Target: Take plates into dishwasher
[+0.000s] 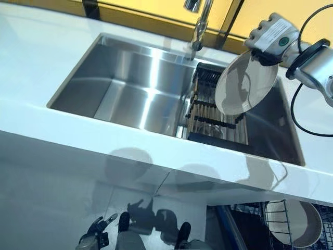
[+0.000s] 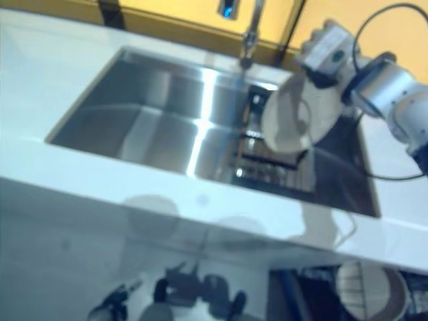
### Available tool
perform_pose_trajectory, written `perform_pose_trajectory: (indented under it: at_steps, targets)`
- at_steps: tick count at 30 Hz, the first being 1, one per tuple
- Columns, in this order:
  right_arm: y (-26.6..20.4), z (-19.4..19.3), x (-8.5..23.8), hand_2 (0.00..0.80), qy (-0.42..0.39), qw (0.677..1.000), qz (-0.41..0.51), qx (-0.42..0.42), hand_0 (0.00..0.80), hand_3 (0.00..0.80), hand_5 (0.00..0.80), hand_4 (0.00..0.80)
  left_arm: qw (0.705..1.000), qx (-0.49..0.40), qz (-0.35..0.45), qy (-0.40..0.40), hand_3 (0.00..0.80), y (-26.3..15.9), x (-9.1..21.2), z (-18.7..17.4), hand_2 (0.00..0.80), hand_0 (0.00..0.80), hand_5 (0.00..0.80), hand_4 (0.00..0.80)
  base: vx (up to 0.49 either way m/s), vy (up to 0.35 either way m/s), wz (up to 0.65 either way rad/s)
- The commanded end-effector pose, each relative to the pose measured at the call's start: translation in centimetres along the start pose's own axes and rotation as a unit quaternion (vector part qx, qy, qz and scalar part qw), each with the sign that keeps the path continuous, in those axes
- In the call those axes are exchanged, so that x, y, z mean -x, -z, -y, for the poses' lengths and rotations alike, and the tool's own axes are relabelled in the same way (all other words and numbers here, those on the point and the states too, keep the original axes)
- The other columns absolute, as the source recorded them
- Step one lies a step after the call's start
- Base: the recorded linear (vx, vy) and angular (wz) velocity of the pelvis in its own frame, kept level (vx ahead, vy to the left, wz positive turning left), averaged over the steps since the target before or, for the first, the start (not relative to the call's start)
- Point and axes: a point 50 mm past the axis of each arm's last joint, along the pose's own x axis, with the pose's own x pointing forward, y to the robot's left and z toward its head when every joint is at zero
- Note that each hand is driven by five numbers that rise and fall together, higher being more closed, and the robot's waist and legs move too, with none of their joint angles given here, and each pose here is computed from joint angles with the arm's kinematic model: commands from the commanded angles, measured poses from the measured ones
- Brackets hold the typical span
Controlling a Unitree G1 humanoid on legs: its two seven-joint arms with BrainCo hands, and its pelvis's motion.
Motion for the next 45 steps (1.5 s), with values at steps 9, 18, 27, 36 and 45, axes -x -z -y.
perform_pose_trajectory:
  at_steps: [9, 18, 27, 36, 45]
  targets:
    - [10.5, -0.4, 3.6, 0.800, -0.089, 0.956, -0.274, -0.054, 0.800, 0.800, 0.800, 0.800, 0.997, -0.068, -0.034, -0.009, 0.000, 2.3, 0.4, -1.1, 0.000, 0.000, 0.000, 0.000, 0.044, 0.010, -0.13]
    - [13.1, -2.9, 6.3, 0.800, -0.186, 0.911, -0.360, -0.078, 0.800, 0.800, 0.800, 0.800, 0.995, -0.091, -0.046, -0.005, 0.000, 2.7, 0.5, -1.6, 0.000, 0.000, 0.000, 0.000, 0.025, 0.000, -0.16]
    - [14.8, -4.7, 9.3, 0.800, -0.248, 0.869, -0.422, -0.080, 0.800, 0.800, 0.800, 0.800, 0.992, -0.117, -0.051, 0.002, 0.000, 2.6, 0.4, -1.7, 0.000, 0.000, 0.000, 0.000, 0.024, -0.016, -0.16]
    - [16.1, -7.5, 13.9, 0.800, -0.299, 0.804, -0.501, -0.112, 0.800, 0.800, 0.800, 0.800, 0.990, -0.131, -0.049, 0.012, 0.000, 1.6, 0.0, -1.3, 0.000, 0.000, 0.000, 0.000, 0.013, 0.003, -0.24]
    - [15.5, -9.9, 16.4, 0.800, -0.359, 0.770, -0.512, -0.124, 0.800, 0.800, 0.800, 0.800, 0.991, -0.125, -0.048, 0.014, 0.000, 0.4, -0.4, -0.6, 0.000, 0.000, 0.000, 0.000, -0.009, 0.031, -0.30]
